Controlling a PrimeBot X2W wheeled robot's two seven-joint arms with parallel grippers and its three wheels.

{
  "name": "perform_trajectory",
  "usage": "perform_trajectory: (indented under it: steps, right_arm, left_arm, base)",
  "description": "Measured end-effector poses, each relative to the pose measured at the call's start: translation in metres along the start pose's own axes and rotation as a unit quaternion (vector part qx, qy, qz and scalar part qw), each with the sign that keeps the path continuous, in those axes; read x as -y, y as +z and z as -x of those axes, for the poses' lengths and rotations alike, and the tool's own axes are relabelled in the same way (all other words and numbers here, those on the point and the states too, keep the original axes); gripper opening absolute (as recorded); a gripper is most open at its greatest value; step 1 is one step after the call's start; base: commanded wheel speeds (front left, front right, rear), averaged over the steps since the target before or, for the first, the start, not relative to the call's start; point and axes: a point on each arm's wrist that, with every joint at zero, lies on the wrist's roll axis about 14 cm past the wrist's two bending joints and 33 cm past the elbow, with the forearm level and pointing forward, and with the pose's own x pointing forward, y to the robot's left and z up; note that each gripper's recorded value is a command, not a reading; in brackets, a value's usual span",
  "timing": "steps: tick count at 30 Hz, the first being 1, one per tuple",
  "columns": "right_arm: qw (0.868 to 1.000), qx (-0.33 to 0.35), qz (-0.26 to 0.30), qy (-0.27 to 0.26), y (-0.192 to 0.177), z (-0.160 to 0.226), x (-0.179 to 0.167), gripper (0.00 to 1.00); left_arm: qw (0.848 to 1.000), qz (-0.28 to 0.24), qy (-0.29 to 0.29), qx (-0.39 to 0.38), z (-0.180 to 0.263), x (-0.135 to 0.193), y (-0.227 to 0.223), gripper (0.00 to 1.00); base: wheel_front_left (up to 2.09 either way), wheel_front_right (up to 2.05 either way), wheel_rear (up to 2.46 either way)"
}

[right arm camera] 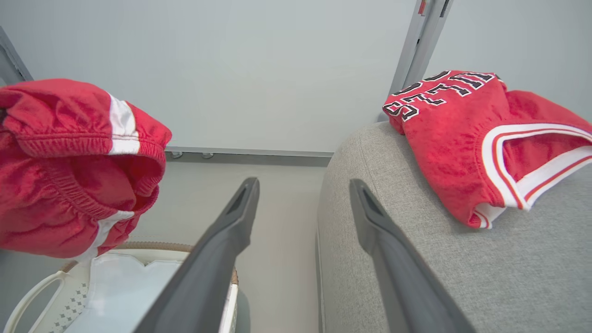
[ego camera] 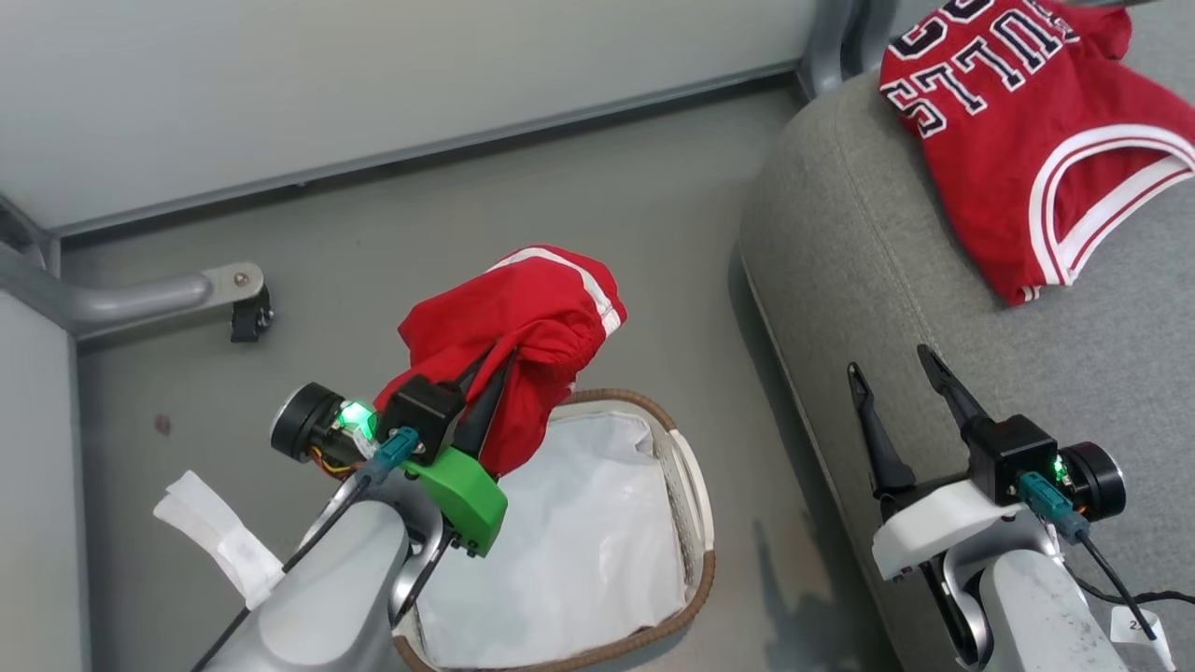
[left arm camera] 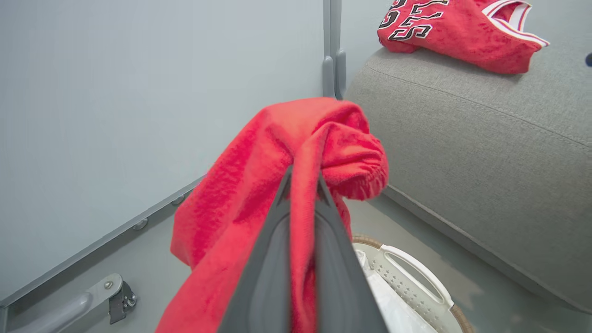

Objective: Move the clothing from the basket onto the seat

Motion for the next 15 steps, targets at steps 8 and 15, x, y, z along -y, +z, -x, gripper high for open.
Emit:
perform_trajectory:
  steps: [8, 15]
  right_arm:
    - [0.998, 0.051, 0.008, 0.028, 0.038, 0.012, -0.02, 1.0]
    - [0.994, 0.084, 0.019, 0.064, 0.062, 0.016, -0.044, 1.0]
  left_arm:
    - [0.992, -0.105, -0.01, 0.075, 0.011, -0.003, 0.081, 0.0]
    - [0.976, -0.17, -0.033, 0.136, 0.018, 0.015, 0.151, 0.0]
  base:
    - [0.0, 0.0, 0.0]
    - [0.0, 0.0, 0.0]
